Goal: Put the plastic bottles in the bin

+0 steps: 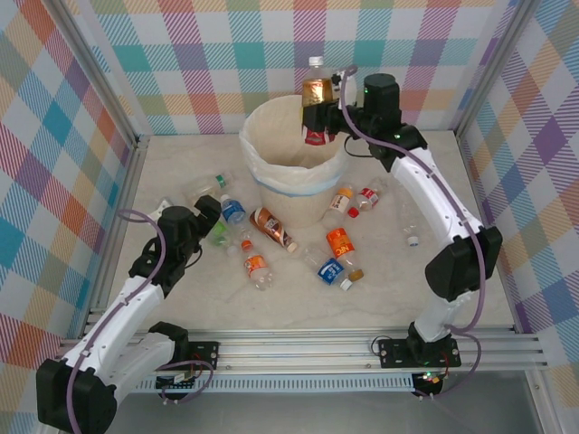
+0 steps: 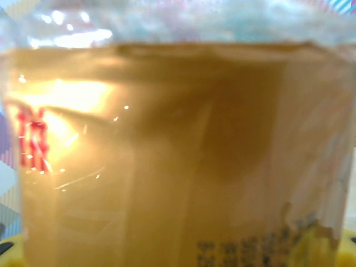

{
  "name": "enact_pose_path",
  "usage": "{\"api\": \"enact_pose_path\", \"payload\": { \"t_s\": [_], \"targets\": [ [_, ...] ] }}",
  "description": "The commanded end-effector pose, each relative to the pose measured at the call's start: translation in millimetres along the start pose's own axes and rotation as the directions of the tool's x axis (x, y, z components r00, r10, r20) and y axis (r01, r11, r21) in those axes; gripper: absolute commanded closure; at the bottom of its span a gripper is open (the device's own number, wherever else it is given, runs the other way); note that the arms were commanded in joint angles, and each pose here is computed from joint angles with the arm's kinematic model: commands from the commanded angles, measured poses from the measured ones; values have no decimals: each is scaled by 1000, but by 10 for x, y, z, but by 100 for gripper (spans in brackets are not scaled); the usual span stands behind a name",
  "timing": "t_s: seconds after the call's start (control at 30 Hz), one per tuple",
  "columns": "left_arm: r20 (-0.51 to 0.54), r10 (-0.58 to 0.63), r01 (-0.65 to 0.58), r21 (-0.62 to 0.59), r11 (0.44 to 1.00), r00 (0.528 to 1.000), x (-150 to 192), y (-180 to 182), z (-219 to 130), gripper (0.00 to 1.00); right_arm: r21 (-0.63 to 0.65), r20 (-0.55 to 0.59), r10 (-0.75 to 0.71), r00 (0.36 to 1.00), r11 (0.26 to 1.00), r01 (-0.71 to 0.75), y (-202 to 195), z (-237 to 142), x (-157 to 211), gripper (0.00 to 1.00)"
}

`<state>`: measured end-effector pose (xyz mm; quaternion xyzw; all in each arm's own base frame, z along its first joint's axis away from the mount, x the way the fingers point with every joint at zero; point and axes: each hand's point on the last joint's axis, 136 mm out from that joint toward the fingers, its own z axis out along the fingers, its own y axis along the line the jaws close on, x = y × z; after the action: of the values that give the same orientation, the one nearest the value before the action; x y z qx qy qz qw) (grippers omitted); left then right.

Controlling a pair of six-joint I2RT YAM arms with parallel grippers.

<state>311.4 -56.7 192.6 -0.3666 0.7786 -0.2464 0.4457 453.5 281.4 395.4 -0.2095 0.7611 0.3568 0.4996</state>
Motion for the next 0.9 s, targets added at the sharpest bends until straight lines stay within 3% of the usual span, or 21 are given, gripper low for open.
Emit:
{"api": "enact_pose_path", "payload": {
  "t_s": [0.0,0.23,0.5,0.87],
  "targets": [
    [-6,-9,8,-15,1000,1000,5,83,-30,0,55,-84,-60,995,996,65,-18,121,142,46],
    [5,-11,11,-17,1000,1000,-26,108,-58,0,211,-255,-94,962,966,151,-277,428,446,45],
    [4,-16,16,-26,1000,1000,-32,145,-69,0,371,-420,-144,896,874,314,-647,588,769,45],
    [10,-22,22,-38,999,1000,-42,177,-45,0,409,-565,-134,814,812,417,-887,646,1172,40]
  ]
}}
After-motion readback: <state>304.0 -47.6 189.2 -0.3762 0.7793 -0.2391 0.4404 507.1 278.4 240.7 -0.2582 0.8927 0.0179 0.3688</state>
